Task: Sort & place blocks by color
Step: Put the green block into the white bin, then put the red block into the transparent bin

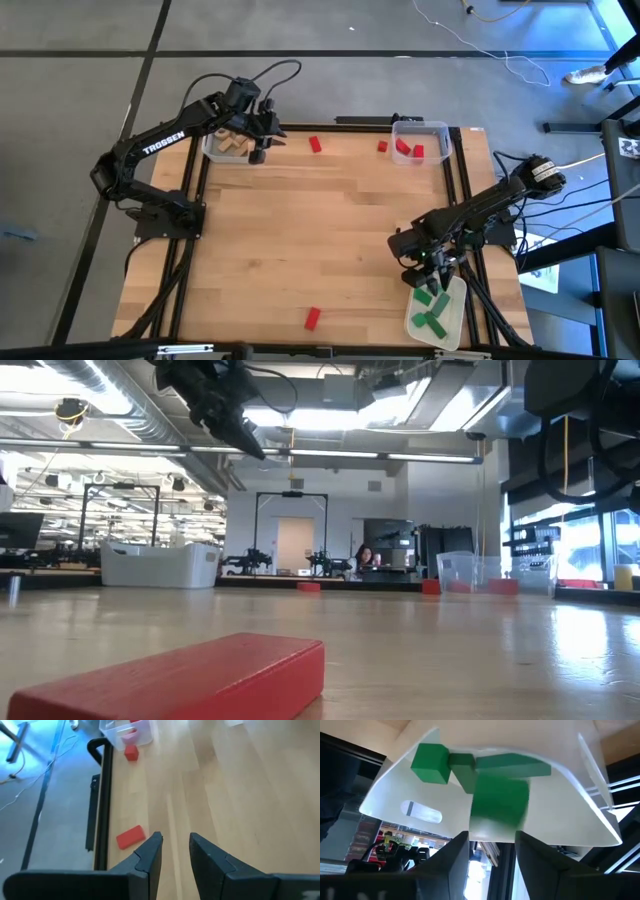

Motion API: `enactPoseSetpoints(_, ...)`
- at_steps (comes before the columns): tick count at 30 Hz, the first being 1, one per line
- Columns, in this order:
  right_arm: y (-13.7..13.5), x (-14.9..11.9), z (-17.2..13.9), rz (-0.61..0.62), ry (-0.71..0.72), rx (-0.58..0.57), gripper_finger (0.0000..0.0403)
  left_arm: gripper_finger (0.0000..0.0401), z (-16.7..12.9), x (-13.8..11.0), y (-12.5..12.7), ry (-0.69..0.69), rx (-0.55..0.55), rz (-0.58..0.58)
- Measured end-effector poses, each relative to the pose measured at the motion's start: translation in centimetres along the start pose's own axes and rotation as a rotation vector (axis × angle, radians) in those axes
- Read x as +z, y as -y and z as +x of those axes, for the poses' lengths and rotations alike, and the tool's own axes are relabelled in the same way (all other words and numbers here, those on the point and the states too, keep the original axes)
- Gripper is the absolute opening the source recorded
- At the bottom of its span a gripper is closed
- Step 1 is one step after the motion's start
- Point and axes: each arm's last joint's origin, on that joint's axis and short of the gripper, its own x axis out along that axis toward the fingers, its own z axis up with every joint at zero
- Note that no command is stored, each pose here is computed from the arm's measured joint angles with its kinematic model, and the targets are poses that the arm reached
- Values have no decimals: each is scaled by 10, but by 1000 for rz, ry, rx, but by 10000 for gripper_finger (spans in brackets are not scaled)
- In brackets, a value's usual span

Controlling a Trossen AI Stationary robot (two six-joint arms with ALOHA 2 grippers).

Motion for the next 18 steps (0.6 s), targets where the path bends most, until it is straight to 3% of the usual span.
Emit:
enactPoseSetpoints(12,-9,-11,-11,-42,-63,51,162,92,0,0,0,-14,15,-1)
enactPoseSetpoints(15,-25,-29,-27,-140,24,115,162,92,0,-1,0,-16,14,-2)
enactPoseSetpoints(18,-38,-53,-49,-205,206,172,162,92,0,-1,0,-16,14,-24)
